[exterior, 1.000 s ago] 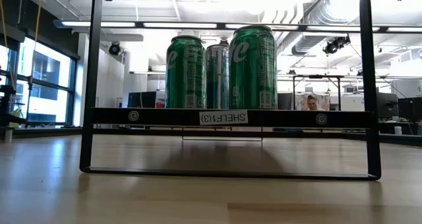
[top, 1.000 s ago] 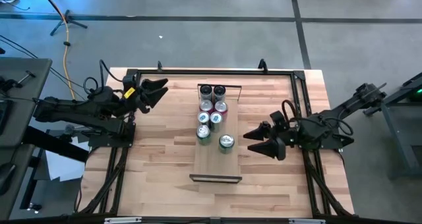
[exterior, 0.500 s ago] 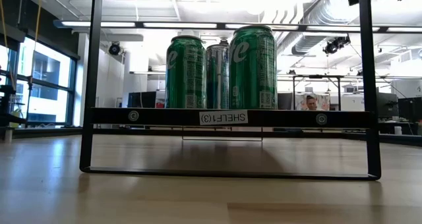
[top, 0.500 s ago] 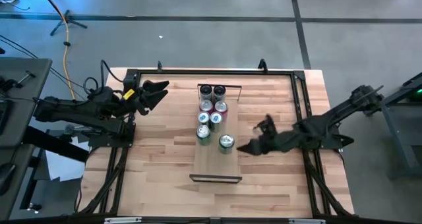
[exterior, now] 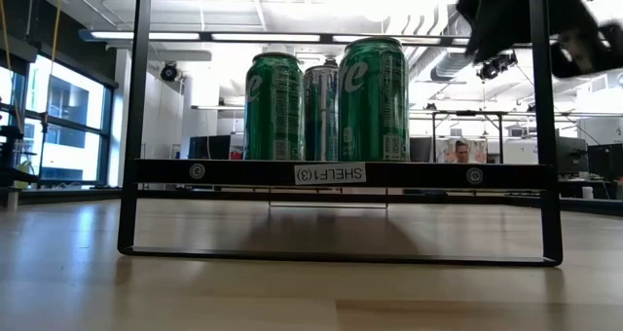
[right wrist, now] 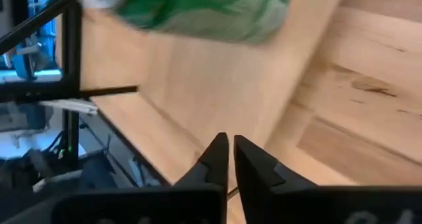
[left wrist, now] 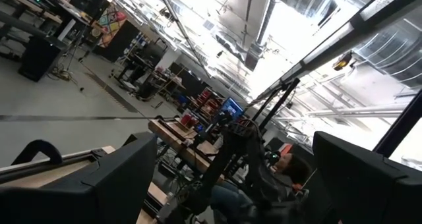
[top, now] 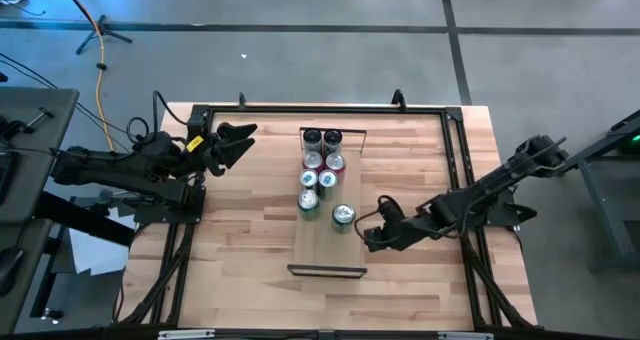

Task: Place canned beverage on shelf
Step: Put the green soda can, aligned with the other green soda can on the shelf, then return to Home Position

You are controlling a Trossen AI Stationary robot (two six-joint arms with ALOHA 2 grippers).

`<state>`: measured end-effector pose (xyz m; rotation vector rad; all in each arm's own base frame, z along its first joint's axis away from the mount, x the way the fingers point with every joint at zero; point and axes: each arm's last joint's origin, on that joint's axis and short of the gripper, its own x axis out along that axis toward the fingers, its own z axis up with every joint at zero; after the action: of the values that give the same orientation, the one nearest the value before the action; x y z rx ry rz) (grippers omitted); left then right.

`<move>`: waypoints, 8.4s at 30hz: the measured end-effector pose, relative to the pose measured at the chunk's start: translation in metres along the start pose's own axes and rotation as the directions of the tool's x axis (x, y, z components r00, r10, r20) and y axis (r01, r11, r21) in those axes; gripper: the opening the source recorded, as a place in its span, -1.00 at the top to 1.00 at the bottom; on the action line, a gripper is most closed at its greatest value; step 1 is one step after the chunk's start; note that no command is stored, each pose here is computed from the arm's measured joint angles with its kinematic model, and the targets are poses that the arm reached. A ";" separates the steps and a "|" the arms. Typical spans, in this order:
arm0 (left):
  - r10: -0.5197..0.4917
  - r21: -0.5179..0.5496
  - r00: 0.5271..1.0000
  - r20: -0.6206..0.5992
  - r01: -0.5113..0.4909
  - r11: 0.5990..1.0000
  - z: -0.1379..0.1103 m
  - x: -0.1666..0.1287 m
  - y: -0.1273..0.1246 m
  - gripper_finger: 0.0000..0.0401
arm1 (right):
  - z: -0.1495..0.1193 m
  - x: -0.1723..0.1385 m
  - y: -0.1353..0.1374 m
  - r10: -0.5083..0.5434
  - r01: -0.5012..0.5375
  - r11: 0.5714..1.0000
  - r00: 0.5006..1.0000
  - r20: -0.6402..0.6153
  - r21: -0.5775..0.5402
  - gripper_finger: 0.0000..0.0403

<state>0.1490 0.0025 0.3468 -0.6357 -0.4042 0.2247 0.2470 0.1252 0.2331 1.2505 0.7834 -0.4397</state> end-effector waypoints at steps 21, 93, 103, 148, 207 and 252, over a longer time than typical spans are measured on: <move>0.000 -0.001 1.000 0.001 0.000 1.000 0.000 0.000 0.000 -0.82 | 0.009 0.027 -0.030 0.337 -0.368 0.893 0.929 0.155 0.261 1.00; 0.007 -0.049 1.000 -0.008 -0.008 0.999 -0.001 0.000 0.001 -0.82 | 0.016 0.045 -0.005 0.291 -0.311 0.920 0.950 0.114 0.238 1.00; 0.007 -0.075 1.000 -0.007 -0.007 0.997 -0.001 0.000 0.001 -0.82 | 0.025 0.047 -0.009 0.246 -0.285 0.928 0.953 0.178 0.242 1.00; -0.088 -0.032 0.990 -0.109 0.085 0.996 -0.005 -0.002 -0.001 -0.82 | 0.047 0.041 -0.020 0.120 -0.178 0.960 0.959 0.256 0.216 1.00; -0.006 0.157 0.993 -0.121 0.025 0.987 0.007 -0.024 0.007 -0.82 | 0.087 -0.119 0.014 0.666 -0.243 0.693 0.578 0.473 -0.679 1.00; -0.149 0.406 0.963 -0.224 0.231 0.884 0.002 -0.019 -0.019 0.98 | 0.084 -0.141 0.016 0.801 -0.103 0.431 0.502 0.327 -0.897 1.00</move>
<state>0.1323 -0.0177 0.3540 -0.1751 -0.2217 0.0583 0.1871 0.0329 0.3564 0.2709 -0.2094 -0.0005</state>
